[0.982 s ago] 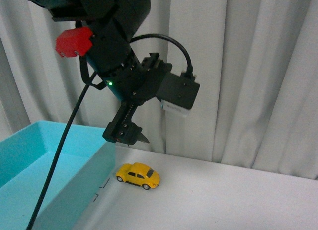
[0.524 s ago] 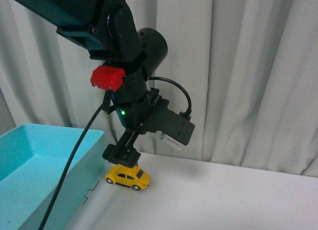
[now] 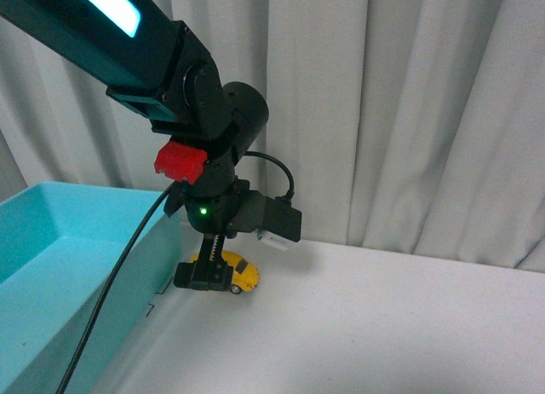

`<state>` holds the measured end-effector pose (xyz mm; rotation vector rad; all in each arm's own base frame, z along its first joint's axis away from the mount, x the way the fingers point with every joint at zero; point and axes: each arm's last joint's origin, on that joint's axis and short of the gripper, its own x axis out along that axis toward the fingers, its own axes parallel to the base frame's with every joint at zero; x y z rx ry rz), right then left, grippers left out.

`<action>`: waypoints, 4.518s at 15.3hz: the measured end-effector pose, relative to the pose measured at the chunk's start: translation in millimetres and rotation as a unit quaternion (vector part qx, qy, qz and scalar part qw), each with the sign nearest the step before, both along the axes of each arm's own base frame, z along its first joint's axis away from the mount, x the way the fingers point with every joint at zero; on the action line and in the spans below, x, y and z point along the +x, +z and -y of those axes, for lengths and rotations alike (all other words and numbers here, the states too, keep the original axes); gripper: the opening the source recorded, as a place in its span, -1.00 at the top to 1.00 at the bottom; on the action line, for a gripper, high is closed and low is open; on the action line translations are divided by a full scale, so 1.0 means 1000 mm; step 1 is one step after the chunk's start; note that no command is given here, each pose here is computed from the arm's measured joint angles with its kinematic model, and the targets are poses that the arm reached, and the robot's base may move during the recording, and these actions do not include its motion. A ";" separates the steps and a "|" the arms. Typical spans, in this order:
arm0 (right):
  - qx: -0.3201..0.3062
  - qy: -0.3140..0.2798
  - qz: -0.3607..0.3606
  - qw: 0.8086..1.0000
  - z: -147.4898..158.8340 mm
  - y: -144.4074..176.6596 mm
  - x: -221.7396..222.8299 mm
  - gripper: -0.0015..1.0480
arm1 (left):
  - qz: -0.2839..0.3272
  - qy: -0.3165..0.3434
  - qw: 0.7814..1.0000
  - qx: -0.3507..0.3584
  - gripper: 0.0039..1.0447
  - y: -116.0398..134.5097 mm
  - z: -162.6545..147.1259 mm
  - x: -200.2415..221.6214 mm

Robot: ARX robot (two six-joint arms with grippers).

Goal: Wind up and store yellow beetle toy

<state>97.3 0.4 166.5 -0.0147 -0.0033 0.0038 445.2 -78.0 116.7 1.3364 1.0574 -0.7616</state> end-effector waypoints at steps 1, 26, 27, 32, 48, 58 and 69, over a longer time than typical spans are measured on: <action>0.000 0.000 0.000 1.000 0.000 0.000 0.000 -0.87 | -0.004 -0.001 1.000 -0.004 -0.88 -0.005 0.000 0.001; 0.000 0.000 0.000 1.000 0.000 0.000 0.000 -0.87 | 0.216 0.047 0.933 -0.284 0.23 0.198 -0.110 -0.066; 0.000 0.000 0.000 1.000 0.000 0.000 0.000 -0.87 | 0.195 0.120 0.931 -0.285 0.23 0.187 -0.135 -0.078; 0.000 0.000 0.000 1.000 0.000 0.000 0.000 -0.87 | 0.115 0.413 0.874 -0.230 0.23 0.100 -0.199 -0.084; 0.000 0.000 0.000 1.000 0.000 0.000 0.000 -0.87 | 0.064 0.500 0.848 -0.163 -0.18 -0.018 -0.188 -0.073; 0.000 0.000 0.000 1.000 0.000 0.000 0.000 -0.87 | 0.176 0.410 0.833 -0.328 -0.88 0.100 -0.187 -0.092; 0.000 0.000 0.000 1.000 0.000 0.000 0.000 -0.87 | 0.437 0.320 0.660 -0.520 -0.43 0.193 -0.193 -0.215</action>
